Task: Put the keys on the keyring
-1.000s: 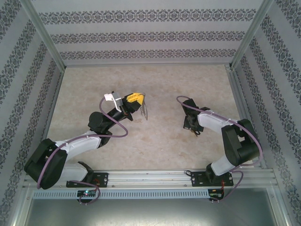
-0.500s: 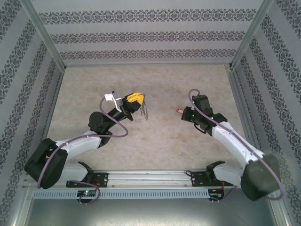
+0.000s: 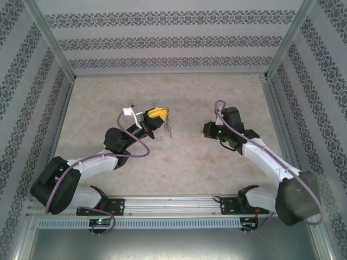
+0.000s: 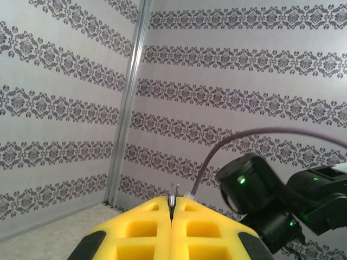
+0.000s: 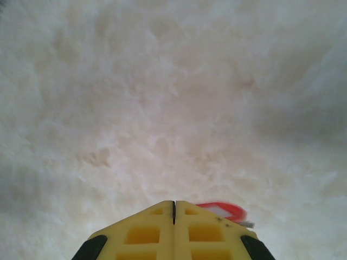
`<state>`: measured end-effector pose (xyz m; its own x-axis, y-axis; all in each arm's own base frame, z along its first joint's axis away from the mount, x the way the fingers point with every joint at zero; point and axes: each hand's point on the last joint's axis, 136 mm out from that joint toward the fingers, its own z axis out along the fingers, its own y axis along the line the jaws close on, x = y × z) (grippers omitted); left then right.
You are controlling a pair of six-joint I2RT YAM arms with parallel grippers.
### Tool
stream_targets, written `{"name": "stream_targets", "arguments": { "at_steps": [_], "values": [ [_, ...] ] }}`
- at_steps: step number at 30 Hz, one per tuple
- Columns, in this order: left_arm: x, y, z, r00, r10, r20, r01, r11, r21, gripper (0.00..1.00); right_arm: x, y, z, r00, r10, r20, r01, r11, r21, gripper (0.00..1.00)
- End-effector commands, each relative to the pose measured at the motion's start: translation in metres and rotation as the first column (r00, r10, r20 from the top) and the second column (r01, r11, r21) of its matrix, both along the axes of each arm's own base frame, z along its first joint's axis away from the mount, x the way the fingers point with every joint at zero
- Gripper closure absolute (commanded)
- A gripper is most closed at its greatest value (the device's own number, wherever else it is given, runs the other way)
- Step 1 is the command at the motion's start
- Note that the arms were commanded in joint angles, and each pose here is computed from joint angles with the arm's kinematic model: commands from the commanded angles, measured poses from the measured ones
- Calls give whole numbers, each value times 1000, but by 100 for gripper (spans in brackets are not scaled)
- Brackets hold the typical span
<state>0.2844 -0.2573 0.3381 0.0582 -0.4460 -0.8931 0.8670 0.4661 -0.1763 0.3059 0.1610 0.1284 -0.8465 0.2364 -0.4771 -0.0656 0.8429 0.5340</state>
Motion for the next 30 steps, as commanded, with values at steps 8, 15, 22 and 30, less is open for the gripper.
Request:
{"name": "stream_targets", "arguments": {
  "at_steps": [8,15,22,30],
  "values": [
    [-12,2,18,999,-3,51,5,999,-36,100,-8,35,-77,963,113,-245,-164,966,-198,100],
    [-13,3,20,999,-7,53,9,999,-42,100,-4,48,-106,945,121,-304,-198,951,-236,100],
    [-14,2,24,998,-19,55,21,999,-48,100,1,51,-112,942,109,-317,-191,951,-242,91],
    [-17,0,27,998,-26,62,29,998,-53,100,4,45,-99,955,88,-285,-167,950,-265,79]
  ]
}}
